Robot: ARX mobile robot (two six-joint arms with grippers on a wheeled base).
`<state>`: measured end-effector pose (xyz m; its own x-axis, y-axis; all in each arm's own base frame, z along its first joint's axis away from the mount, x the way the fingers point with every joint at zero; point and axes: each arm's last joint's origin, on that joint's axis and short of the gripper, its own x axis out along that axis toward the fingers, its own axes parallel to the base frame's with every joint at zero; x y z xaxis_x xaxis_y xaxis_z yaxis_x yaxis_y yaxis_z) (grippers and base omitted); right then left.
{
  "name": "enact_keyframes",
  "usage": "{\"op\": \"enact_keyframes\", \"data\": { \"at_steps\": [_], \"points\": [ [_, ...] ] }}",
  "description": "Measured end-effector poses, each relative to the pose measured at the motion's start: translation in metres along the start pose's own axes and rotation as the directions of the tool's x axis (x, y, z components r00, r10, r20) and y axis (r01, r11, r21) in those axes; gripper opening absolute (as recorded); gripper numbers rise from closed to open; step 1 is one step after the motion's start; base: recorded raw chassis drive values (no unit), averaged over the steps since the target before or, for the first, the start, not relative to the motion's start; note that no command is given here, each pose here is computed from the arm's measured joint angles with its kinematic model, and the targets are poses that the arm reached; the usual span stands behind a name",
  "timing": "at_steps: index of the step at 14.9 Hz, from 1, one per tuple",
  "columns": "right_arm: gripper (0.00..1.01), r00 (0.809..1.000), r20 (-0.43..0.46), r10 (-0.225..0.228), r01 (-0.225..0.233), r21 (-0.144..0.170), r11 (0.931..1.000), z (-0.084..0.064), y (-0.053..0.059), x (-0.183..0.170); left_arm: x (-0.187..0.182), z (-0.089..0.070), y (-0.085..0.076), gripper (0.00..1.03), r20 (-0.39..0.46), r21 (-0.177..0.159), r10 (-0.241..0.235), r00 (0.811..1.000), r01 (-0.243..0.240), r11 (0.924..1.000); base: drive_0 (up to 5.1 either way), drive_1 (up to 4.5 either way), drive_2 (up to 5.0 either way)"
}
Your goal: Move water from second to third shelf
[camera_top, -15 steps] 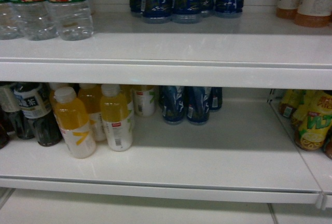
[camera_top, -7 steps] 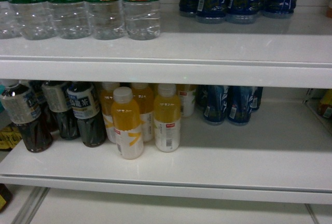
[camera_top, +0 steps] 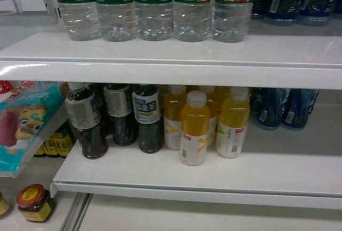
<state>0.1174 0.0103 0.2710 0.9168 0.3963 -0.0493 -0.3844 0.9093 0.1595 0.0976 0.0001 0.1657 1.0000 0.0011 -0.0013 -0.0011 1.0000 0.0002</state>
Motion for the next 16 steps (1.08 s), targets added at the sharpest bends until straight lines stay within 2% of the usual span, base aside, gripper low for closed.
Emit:
{"op": "enact_keyframes", "data": {
  "at_steps": [12, 14, 16],
  "points": [
    [0.42, 1.0, 0.001, 0.0, 0.0, 0.0, 1.0, 0.0001, 0.0, 0.0001, 0.0, 0.0, 0.0, 0.98, 0.0, 0.0, 0.0, 1.0, 0.0, 1.0, -4.8, 2.35, 2.4],
    [0.42, 1.0, 0.001, 0.02, -0.02, -0.001, 0.9998, 0.0002, 0.0009, 0.0001, 0.0, -0.0002, 0.0001, 0.98, -0.002, 0.0, 0.004, 1.0, -0.004, 1.0, -4.8, 2.38, 2.4],
    [0.42, 1.0, -0.004, 0.006, -0.006, 0.002, 1.0, -0.0004, 0.0006, 0.0003, 0.0, -0.0001, 0.0001, 0.98, -0.001, 0.0, 0.003, 1.0, -0.003, 1.0, -4.8, 2.38, 2.4]
  ]
}}
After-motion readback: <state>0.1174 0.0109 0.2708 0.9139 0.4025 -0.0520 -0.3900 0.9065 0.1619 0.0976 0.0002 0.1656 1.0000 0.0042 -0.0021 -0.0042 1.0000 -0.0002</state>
